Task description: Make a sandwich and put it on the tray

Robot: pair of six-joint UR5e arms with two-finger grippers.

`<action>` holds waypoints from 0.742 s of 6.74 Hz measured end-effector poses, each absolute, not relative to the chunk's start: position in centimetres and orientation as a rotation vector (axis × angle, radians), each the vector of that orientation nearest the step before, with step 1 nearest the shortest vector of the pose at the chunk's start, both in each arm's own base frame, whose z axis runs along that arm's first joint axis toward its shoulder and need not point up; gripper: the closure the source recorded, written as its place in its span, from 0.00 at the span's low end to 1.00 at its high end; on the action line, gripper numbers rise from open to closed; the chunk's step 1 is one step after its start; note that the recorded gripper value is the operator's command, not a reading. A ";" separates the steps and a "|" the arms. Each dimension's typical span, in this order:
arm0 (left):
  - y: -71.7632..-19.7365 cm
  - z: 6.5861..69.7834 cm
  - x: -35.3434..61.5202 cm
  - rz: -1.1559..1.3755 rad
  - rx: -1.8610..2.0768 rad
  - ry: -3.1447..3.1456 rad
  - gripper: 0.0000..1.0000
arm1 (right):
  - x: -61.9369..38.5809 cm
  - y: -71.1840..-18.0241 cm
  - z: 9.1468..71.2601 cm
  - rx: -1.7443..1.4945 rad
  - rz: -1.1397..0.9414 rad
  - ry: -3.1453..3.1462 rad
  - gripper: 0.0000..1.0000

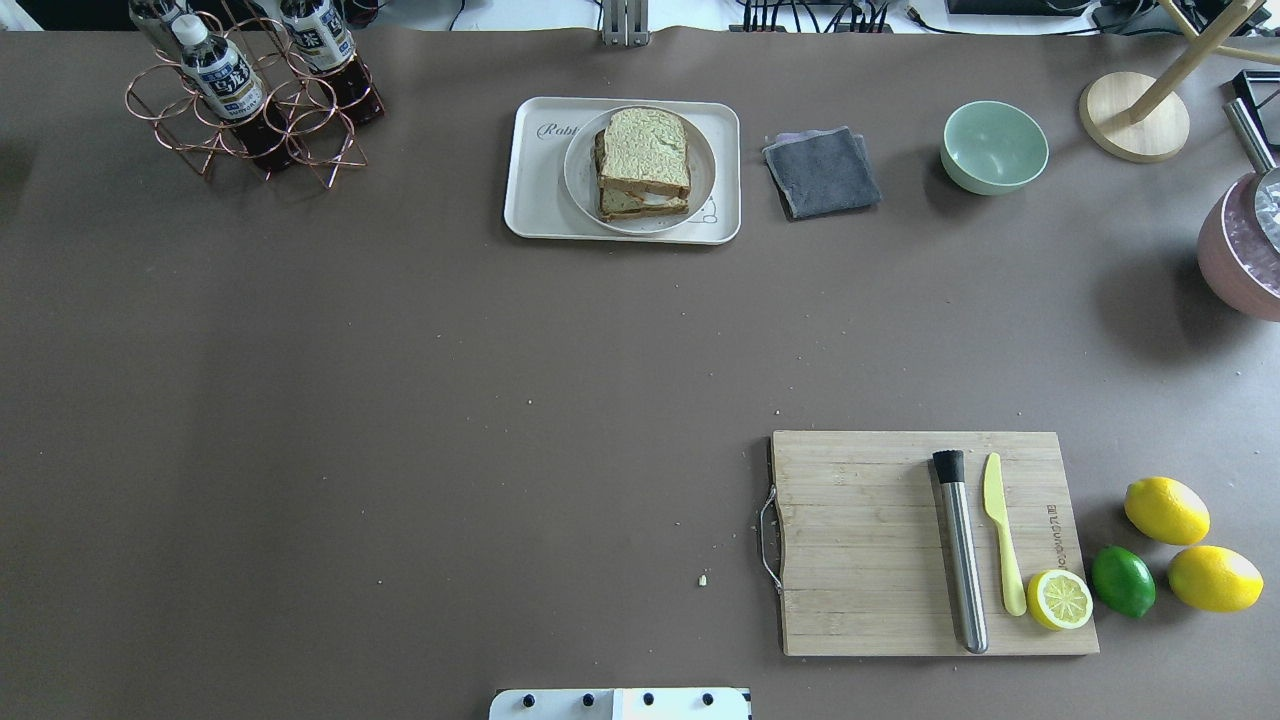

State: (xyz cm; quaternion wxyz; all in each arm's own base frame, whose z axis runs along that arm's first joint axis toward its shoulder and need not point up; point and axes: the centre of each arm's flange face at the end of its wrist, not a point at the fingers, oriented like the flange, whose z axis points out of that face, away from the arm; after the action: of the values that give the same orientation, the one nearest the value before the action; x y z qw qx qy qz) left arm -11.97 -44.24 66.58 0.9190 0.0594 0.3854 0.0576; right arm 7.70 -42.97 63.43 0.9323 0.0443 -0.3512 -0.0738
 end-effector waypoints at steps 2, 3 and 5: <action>-44.3 66.7 -11.8 0.121 0.119 0.793 0.02 | 7.7 -42.9 63.5 0.091 -0.151 -0.719 0.00; -44.2 66.8 -11.7 0.122 0.116 0.793 0.02 | 7.7 -42.8 63.5 0.089 -0.150 -0.719 0.00; -44.2 66.9 -11.7 0.123 0.114 0.794 0.02 | 7.7 -42.7 63.6 0.087 -0.150 -0.720 0.00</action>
State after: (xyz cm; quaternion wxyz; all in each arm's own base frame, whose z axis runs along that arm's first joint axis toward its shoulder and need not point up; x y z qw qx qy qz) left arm -11.66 -44.24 66.86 0.9189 0.0555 0.3861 0.0596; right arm 7.69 -42.71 63.64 0.9323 0.0424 -0.3516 -0.0731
